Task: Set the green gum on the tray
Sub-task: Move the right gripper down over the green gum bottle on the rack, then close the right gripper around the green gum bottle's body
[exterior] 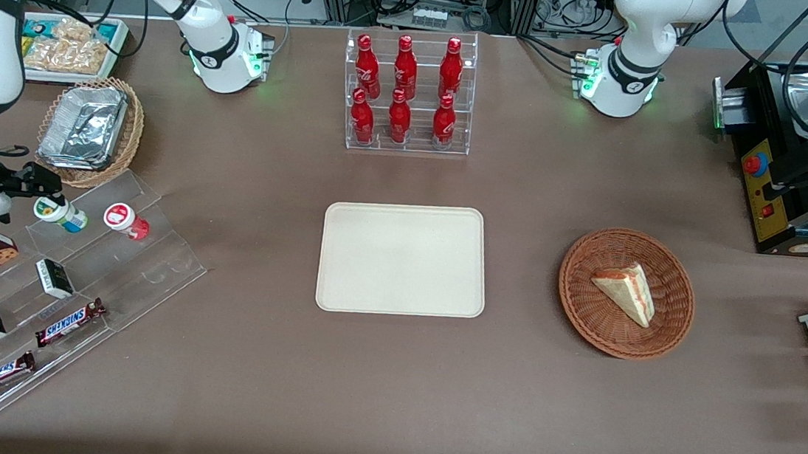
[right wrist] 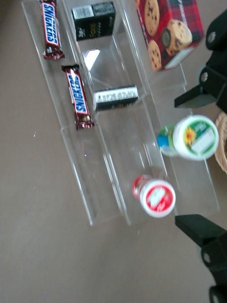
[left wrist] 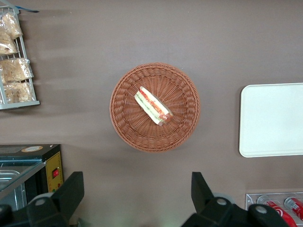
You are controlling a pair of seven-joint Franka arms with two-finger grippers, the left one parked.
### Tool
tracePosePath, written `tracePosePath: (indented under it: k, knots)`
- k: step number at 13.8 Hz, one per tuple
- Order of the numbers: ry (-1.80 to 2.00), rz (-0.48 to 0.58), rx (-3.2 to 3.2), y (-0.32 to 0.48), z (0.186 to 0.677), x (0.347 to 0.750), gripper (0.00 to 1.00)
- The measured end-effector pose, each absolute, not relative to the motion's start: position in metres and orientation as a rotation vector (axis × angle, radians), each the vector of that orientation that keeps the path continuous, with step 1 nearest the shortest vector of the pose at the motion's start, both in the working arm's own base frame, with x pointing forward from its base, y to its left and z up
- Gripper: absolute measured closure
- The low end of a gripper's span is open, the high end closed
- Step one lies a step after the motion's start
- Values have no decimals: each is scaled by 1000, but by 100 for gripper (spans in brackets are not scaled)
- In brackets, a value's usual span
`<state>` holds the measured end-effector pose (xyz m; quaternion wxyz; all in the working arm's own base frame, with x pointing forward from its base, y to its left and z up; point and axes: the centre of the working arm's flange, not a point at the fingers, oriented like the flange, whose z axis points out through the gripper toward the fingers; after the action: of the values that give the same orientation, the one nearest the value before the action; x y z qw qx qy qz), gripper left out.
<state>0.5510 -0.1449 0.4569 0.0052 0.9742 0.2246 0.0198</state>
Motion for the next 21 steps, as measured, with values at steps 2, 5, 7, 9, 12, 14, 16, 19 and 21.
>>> tracePosePath:
  k: [2,5,7,9,12,14,16,19,21]
  knots:
    - [756,79,3028,-156,436,543,0]
    - [814,67,3017,-160,420,536,0]
    - [828,59,3017,-159,417,533,0]
    - [839,52,3019,-160,413,528,0]
    - [839,36,3026,-162,405,522,0]
    - [856,34,3022,-162,403,521,0]
    - [864,48,3013,-162,401,520,0]
    - [881,75,2994,-167,395,518,0]
    - [886,78,2989,-175,391,515,0]
